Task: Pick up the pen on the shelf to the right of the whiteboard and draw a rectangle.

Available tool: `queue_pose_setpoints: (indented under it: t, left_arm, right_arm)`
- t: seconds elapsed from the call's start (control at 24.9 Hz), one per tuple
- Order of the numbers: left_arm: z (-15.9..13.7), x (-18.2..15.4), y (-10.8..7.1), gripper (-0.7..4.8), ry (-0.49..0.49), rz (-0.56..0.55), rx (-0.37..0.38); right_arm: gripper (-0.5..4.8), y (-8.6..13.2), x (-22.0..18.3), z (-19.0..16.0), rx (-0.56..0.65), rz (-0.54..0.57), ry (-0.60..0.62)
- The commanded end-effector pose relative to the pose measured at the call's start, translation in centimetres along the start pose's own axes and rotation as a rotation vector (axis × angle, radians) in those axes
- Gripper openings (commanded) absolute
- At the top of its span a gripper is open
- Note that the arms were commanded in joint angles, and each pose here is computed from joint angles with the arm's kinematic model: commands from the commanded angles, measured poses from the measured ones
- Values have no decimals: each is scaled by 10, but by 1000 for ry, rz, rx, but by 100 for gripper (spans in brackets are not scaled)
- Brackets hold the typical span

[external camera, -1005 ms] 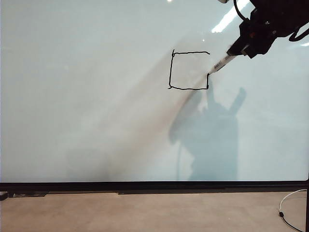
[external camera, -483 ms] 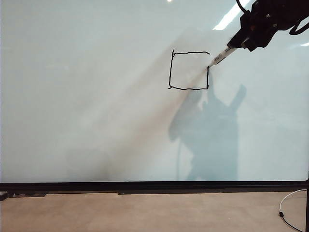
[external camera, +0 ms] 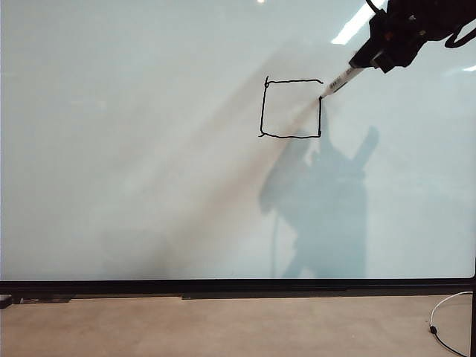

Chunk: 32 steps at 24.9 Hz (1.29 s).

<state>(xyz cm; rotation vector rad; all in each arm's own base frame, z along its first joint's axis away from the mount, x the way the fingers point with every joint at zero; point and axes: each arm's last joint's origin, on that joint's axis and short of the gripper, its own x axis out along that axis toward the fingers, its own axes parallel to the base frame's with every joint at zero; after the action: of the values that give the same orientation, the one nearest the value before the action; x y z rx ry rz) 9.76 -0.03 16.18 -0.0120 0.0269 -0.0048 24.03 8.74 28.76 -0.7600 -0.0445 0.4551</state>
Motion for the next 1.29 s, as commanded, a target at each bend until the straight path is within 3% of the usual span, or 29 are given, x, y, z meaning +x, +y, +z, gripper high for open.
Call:
queue_pose_setpoints:
  t: [0.04, 0.68, 1.05, 1.29]
  left_arm:
    - [2, 0, 0, -4, -9, 0, 4]
    - [2, 0, 0, -4, -9, 0, 4]
    - [2, 0, 0, -5, -9, 0, 4]
    - [2, 0, 0, -5, -9, 0, 4]
  right_arm:
    - [-5, -10, -4, 10, -15, -86, -57]
    - [-5, -10, -8, 11, -7, -75, -47]
    - [-5, 2, -28, 15, 62, -86, -60]
    - [-5, 7, -58, 10, 218, -112, -110]
